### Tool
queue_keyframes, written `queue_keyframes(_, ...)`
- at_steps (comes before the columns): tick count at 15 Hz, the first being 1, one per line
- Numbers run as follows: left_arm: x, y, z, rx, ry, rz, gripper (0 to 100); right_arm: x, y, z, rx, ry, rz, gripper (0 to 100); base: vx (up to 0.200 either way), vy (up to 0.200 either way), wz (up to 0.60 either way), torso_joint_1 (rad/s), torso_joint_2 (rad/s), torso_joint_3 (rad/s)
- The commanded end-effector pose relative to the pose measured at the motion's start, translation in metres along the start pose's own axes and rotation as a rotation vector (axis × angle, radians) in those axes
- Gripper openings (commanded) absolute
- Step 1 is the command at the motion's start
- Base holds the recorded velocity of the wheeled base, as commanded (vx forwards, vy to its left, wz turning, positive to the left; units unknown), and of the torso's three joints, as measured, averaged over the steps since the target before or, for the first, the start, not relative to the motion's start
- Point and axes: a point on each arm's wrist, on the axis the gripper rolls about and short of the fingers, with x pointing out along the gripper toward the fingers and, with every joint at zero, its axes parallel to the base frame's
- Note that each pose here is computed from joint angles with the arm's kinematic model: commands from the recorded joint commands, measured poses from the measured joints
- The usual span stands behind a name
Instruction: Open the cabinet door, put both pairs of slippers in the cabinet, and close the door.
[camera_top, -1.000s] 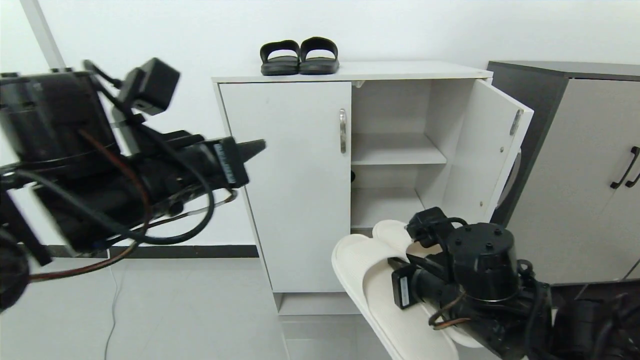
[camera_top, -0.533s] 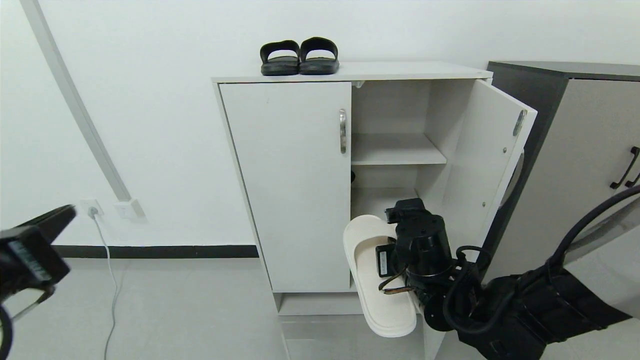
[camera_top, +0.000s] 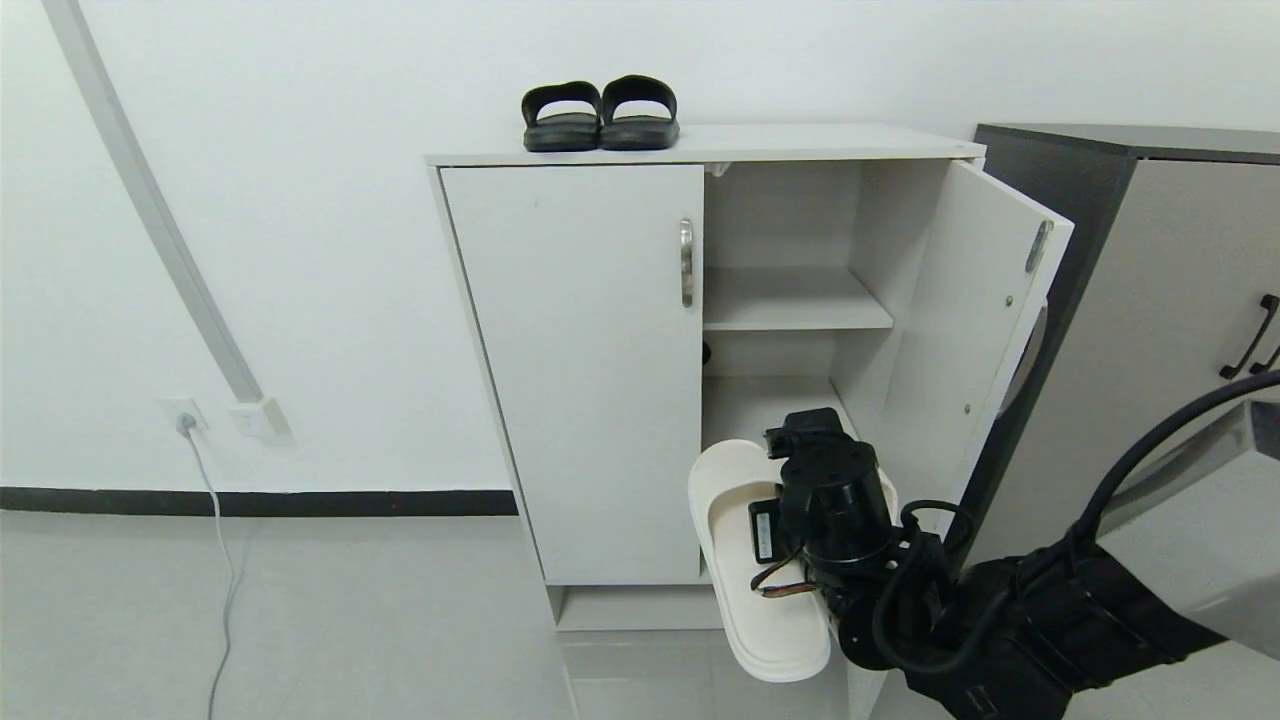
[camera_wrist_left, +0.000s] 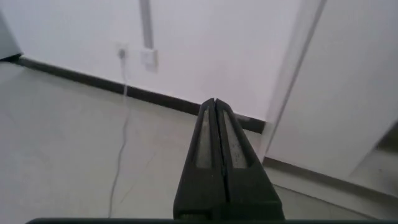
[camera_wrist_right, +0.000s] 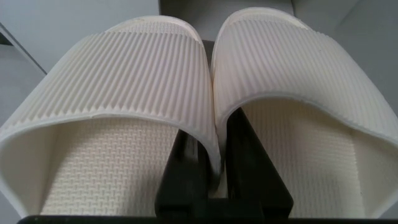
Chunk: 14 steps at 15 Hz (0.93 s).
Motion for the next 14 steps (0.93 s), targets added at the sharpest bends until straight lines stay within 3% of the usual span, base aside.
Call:
queue_keyframes(1, -0.011, 0.002, -0.028, -0.003, -0.089, -0.109, 0, 0.0, 0.0, -0.001, -0.001, 0.001, 0.0, 0, 0.0, 0.0, 0.0, 0.0, 0.0, 0.0)
queue_keyframes(2, -0.011, 0.0, -0.028, 0.004, -0.091, -0.233, 0, 0.0, 0.0, -0.002, -0.002, 0.002, 0.0, 0, 0.0, 0.0, 0.0, 0.0, 0.0, 0.0)
queue_keyframes(3, -0.012, -0.001, -0.028, 0.008, -0.091, -0.282, 0, 0.0, 0.0, -0.002, -0.003, 0.004, 0.0, 0, 0.0, 0.0, 0.0, 0.0, 0.0, 0.0)
queue_keyframes(4, -0.012, -0.005, -0.032, 0.026, -0.058, -0.429, 0, 0.0, 0.0, -0.003, -0.006, 0.007, -0.001, 0, 0.0, 0.0, 0.0, 0.0, 0.0, 0.0)
queue_keyframes(5, -0.013, -0.006, -0.032, 0.028, -0.045, -0.509, 0, 0.001, 0.0, -0.005, -0.009, 0.011, -0.002, 0, 0.0, 0.0, 0.0, 0.0, 0.0, 0.0)
queue_keyframes(11, -0.013, -0.006, -0.033, 0.03, -0.05, -0.498, 0, 0.009, 0.007, -0.002, 0.008, -0.011, -0.013, 0, 0.0, 0.0, 0.0, 0.0, 0.0, 0.0)
queue_keyframes(14, -0.013, -0.006, -0.033, 0.041, -0.053, -0.501, 0, 0.019, 0.02, 0.029, 0.053, -0.072, -0.068, 0, 0.0, 0.0, 0.0, 0.0, 0.0, 0.0)
